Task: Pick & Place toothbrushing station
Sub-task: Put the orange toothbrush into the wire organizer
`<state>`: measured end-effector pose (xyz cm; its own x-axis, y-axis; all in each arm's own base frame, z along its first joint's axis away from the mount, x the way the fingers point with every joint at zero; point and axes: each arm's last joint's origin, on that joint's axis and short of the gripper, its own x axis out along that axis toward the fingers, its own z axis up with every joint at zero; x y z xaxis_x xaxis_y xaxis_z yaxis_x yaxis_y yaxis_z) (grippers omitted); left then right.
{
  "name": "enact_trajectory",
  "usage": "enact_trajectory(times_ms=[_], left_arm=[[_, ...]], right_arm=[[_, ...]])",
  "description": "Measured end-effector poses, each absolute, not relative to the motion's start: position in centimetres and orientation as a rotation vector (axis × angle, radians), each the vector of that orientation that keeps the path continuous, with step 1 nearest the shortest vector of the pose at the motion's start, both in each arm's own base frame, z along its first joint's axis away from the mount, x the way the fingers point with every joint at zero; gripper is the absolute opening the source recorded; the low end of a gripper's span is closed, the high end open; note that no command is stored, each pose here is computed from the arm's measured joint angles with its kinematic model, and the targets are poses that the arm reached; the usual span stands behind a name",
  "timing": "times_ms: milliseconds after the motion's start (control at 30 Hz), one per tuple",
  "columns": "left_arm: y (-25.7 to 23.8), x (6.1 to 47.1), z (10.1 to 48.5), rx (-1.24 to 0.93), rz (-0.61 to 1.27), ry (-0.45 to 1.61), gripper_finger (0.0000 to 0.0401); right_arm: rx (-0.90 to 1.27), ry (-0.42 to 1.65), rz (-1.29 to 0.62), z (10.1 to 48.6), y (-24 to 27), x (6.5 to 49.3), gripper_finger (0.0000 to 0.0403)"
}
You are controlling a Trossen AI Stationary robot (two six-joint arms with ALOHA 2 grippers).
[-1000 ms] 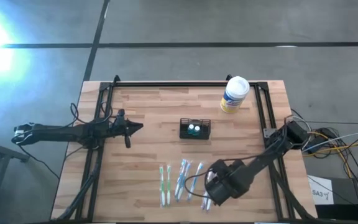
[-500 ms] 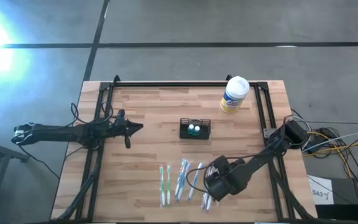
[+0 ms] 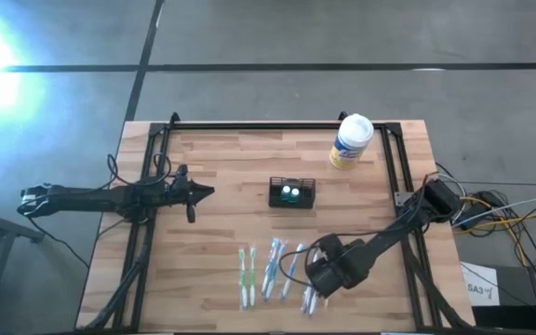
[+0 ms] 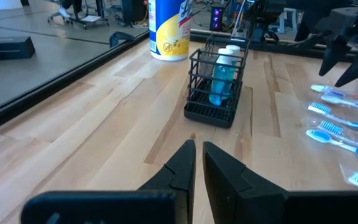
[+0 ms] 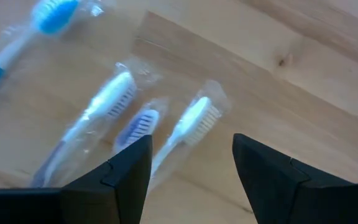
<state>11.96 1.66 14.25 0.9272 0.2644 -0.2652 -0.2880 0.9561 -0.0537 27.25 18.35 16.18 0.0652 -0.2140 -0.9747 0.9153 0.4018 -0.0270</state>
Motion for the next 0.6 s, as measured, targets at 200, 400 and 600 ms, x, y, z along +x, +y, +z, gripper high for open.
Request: enact_trajectory(times_ms=[200,400,600], left_arm=[[1.7,11.9,14.2,-0.092,0.283,0.266,0.0035],[1.6,11.9,14.2,-0.092,0.283,0.269,0.0035],[1.6,11.9,14.2,-0.092,0.283,0.269,0.0035]], right_arm=[[0.759,1.223,-0.970,15.0,18.0,26.9,0.0212],[0.703,1.264,-0.923,14.2,17.8,26.6,0.0184],[0.633,1.293,-0.830,13.9,17.9,26.6,0.0131]])
